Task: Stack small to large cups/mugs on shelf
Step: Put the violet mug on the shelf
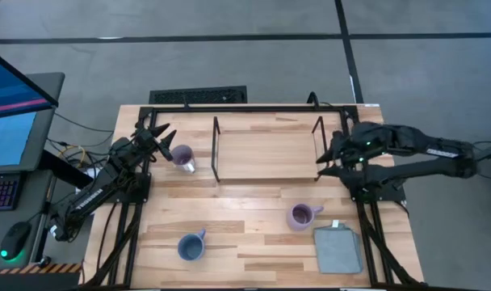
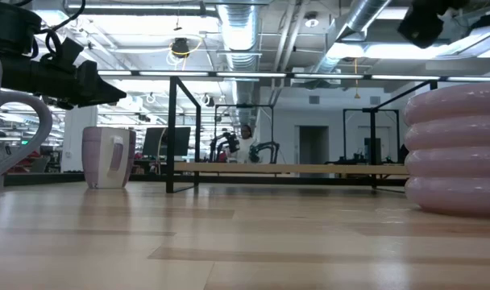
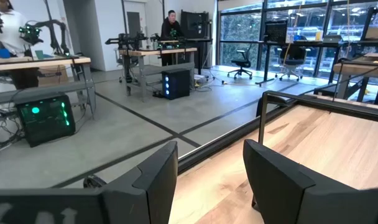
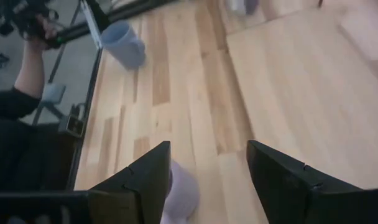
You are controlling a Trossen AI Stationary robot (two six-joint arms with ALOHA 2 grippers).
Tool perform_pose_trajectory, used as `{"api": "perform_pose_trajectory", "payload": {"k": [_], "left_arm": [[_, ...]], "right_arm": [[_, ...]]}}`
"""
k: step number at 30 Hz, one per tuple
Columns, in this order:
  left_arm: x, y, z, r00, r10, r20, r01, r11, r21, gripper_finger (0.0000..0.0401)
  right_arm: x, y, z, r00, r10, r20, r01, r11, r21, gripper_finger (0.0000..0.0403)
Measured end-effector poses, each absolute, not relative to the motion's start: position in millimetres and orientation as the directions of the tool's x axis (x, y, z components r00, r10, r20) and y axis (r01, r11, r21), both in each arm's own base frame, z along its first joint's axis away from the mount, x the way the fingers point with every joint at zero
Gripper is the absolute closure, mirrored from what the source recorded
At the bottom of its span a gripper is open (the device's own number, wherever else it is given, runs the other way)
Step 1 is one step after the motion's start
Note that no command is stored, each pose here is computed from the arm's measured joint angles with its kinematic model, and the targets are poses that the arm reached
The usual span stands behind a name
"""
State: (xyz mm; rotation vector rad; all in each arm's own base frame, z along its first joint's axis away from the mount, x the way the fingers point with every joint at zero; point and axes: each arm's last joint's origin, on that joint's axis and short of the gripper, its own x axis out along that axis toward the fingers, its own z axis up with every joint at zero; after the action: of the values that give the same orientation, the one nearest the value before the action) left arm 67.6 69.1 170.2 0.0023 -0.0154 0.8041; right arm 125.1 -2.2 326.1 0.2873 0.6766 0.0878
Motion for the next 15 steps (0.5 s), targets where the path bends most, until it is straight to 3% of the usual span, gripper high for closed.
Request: {"api": "perform_pose_trajectory", "payload": {"k": [15], "left_arm": [[68, 69, 170, 0.693, 0.721, 0.015, -0.721, 0.693, -0.004, 0.0225]], "right_arm": [[152, 26, 299, 0.539, 0.299, -0.788, -0.043, 0.944, 0.328, 0.0168]]}}
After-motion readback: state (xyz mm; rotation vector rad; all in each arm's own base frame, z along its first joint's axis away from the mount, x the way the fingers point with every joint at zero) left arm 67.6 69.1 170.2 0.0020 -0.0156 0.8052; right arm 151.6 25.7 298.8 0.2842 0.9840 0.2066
